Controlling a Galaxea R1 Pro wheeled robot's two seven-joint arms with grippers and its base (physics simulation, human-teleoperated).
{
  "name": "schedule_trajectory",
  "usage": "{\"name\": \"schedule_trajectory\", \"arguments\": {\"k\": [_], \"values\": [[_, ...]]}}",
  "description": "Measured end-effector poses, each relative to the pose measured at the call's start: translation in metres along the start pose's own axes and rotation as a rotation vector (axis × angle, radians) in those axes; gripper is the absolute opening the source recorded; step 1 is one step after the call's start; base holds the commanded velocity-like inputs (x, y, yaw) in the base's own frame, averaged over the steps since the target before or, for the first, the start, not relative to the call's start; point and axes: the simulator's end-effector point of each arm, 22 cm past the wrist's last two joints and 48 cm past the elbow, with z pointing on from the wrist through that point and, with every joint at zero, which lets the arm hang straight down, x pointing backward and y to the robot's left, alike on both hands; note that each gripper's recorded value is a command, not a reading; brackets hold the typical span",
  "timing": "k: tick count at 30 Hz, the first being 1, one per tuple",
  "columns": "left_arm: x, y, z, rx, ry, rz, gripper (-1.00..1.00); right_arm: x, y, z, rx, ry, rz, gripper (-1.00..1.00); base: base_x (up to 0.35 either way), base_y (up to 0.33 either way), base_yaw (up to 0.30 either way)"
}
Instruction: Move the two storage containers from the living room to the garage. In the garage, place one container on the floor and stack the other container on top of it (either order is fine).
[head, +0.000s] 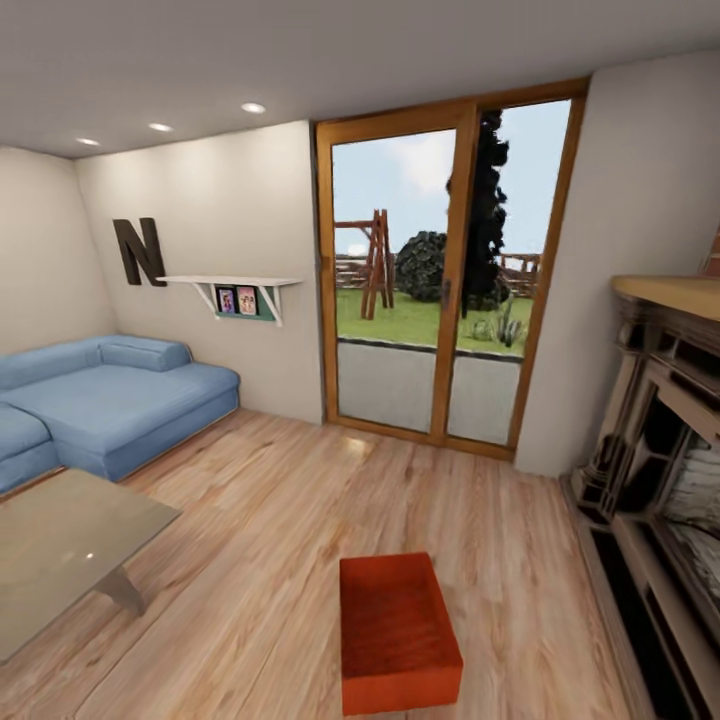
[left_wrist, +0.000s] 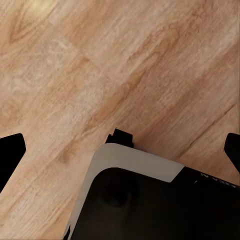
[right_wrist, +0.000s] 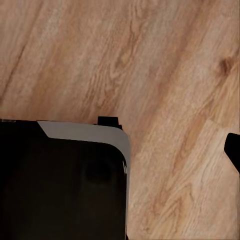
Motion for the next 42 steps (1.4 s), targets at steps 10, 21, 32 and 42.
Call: {"name": "schedule_trajectory", "arguments": {"k": [10,21,32,42], "values": [[-0.0002,-0.0001,0.0,0.0,0.0,0.0,1.0,0.0001,0.0,0.0,0.0,0.0,0.001,1.0,0.315,-0.102,0.25],[-0.0003,-0.0001,0.0,0.0,-0.001,0.0,1.0,0.0003,-0.0009,0.0,-0.001,0.001,-0.004,1.0,0.315,-0.102,0.028],[-0.0004,-0.001,0.0,0.001,-0.002,0.0,1.0,0.0004,0.0,0.0001,-0.008,0.001,-0.007,1.0,0.299,-0.131,0.0],[-0.0019,-0.0014,0.0,0.002,-0.009,-0.001,1.0,0.0002,-0.0001,0.0,-0.002,0.0,0.003,1.0,0.261,-0.176,-0.068]]}}
